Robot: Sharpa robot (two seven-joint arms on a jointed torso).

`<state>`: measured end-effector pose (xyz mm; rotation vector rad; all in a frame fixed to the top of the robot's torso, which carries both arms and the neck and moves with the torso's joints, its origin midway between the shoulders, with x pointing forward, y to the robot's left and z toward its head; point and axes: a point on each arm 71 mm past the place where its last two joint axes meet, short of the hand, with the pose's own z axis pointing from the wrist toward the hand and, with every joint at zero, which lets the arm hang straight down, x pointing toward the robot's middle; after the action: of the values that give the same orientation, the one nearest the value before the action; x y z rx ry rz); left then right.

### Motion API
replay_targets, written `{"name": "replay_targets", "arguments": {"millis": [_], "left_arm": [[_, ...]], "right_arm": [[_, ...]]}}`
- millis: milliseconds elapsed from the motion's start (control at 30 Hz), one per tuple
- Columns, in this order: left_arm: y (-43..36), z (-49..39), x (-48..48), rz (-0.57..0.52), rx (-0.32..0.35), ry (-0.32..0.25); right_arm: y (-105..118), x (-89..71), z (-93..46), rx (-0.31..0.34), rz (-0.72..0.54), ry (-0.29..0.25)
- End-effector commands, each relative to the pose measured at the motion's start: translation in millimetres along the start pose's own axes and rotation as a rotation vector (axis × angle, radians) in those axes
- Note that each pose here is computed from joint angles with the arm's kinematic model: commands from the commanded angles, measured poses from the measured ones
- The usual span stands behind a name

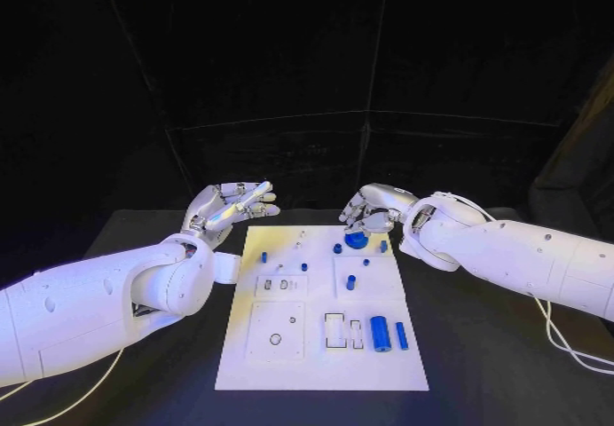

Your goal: Assemble the parts on the task board

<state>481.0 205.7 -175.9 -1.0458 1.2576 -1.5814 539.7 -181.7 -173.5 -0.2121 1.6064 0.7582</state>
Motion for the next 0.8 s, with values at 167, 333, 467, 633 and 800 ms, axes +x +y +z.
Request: {"name": "replay_targets", "arguments": {"millis": [167,333,467,633,800], "left_arm": [[-1.5,-8.0,13.5,-0.019,-0.006,0.075],[-1.8,-11.5,17.7,-0.032,-0.014,0.09],[-2.0,-12.7,19.0,-0.04,-0.018,0.092],[-2.1,-13.6,18.4,-0.043,-0.022,0.081],[-1.8,-13.3,17.0,-0.042,-0.024,0.073]], "right_arm": [[5.8,8.6,8.7,0.042,-0.225,0.107],[9.2,12.3,13.4,0.048,-0.253,0.135],[9.8,14.0,16.0,0.054,-0.262,0.149],[8.9,15.8,19.2,0.062,-0.269,0.167],[7.7,17.3,21.2,0.068,-0.273,0.182]]}}
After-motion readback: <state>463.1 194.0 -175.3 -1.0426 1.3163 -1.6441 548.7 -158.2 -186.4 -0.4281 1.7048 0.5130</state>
